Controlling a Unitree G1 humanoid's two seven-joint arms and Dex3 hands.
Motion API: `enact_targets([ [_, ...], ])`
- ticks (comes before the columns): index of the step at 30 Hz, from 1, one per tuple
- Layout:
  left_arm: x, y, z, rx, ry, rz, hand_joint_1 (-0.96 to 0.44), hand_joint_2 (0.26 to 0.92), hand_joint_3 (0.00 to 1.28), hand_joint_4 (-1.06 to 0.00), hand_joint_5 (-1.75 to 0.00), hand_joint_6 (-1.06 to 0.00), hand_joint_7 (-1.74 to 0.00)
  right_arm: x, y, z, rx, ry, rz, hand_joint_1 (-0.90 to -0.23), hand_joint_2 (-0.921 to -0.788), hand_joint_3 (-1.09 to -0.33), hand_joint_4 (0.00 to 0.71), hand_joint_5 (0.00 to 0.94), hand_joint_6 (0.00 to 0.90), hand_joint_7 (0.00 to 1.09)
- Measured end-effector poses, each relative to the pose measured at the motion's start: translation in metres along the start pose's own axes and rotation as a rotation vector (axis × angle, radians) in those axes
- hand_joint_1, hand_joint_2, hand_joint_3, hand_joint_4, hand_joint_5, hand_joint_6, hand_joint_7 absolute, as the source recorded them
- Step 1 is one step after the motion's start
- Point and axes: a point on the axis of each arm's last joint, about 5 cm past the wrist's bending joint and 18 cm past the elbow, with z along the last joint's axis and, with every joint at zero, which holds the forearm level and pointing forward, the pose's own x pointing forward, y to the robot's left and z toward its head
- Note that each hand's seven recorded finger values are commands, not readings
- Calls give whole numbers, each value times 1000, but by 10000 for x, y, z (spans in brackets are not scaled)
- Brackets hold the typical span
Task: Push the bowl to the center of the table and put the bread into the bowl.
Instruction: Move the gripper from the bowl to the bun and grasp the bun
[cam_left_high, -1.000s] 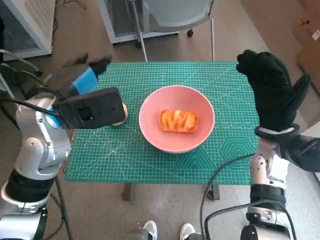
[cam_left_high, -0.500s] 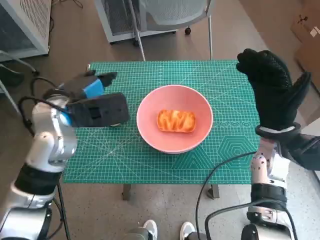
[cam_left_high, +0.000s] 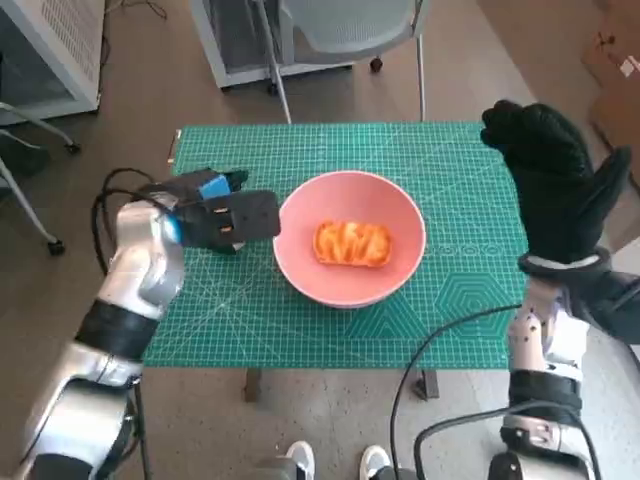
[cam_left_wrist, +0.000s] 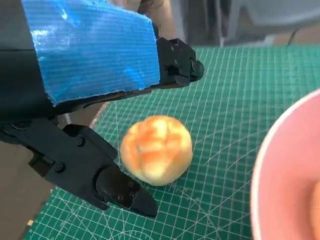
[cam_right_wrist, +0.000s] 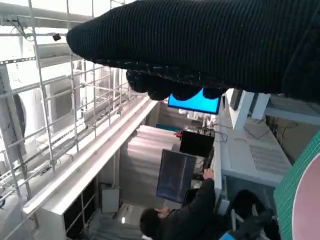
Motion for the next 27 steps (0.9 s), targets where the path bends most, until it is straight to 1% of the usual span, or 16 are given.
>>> enact_targets([
  [8,185,-117,34,46,59,-67,-285,698,2,-45,-18,-227,-6,0,-8,15,-5,0,0,-661,-921,-754,253,2,351,2],
  [10,213,-149,40,59,69,-80,-275,699,3,-96,-38,-233,-9,-2,-9,17,-5,1,-1,-660,-921,-753,254,2,351,2],
  [11,224,-166,38,65,75,-88,-261,704,5,-185,-80,-239,-11,-1,-9,18,-5,1,-1,-660,-921,-753,254,2,351,3],
  [12,232,-175,36,68,79,-91,-256,706,6,-217,-95,-241,-11,-2,-9,20,-6,1,-1,-660,-921,-753,254,2,351,3],
  [13,240,-188,31,70,85,-98,-224,714,6,-236,-450,-254,-7,-1,-9,22,-5,0,-1,-660,-921,-753,254,2,351,3],
  [14,250,-205,25,73,92,-105,-204,719,6,-222,-726,-263,-5,-2,-10,26,-6,-1,-1,-660,-921,-752,254,2,351,3],
  [15,255,-215,23,74,96,-109,-182,720,10,-211,-918,-274,-7,-1,-9,29,-6,-1,-1,-659,-921,-752,254,2,351,3],
  [16,261,-229,20,76,101,-112,-150,723,16,-184,-1216,-289,-9,-2,-9,31,-7,-2,-1,-659,-921,-752,254,2,351,3],
  [18,268,-246,13,82,112,-111,-93,740,27,-223,-1344,-340,-24,-3,-9,36,-8,-4,0,-659,-921,-752,255,2,351,3],
  [20,274,-258,3,86,121,-106,134,796,116,-435,-1311,-409,-45,-5,-9,38,-9,-6,1,-660,-921,-751,254,1,351,2],
  [22,279,-279,-11,88,133,-90,285,770,244,-617,-1249,-538,-144,-8,-10,39,-9,-6,-1,-660,-921,-751,256,2,358,6],
  [23,281,-288,-16,89,138,-79,305,766,265,-641,-1242,-561,-168,-11,-11,39,-9,-5,-2,-659,-921,-751,256,2,359,7],
  [24,284,-298,-22,90,146,-69,332,788,254,-664,-1238,-575,-306,-13,-12,39,-9,-5,-2,-659,-921,-750,258,3,361,8],
  [25,285,-306,-24,91,151,-58,353,825,214,-679,-1234,-550,-534,-16,-13,39,-9,-5,-3,-659,-921,-750,259,3,362,8],
  [26,287,-313,-25,92,155,-49,361,842,195,-683,-1234,-541,-632,-18,-15,39,-9,-5,-4,-659,-921,-750,260,4,363,8],
  [27,287,-317,-25,93,158,-44,361,842,195,-683,-1234,-541,-632,-20,-15,39,-9,-4,-4,-659,-921,-750,260,4,363,8],
])
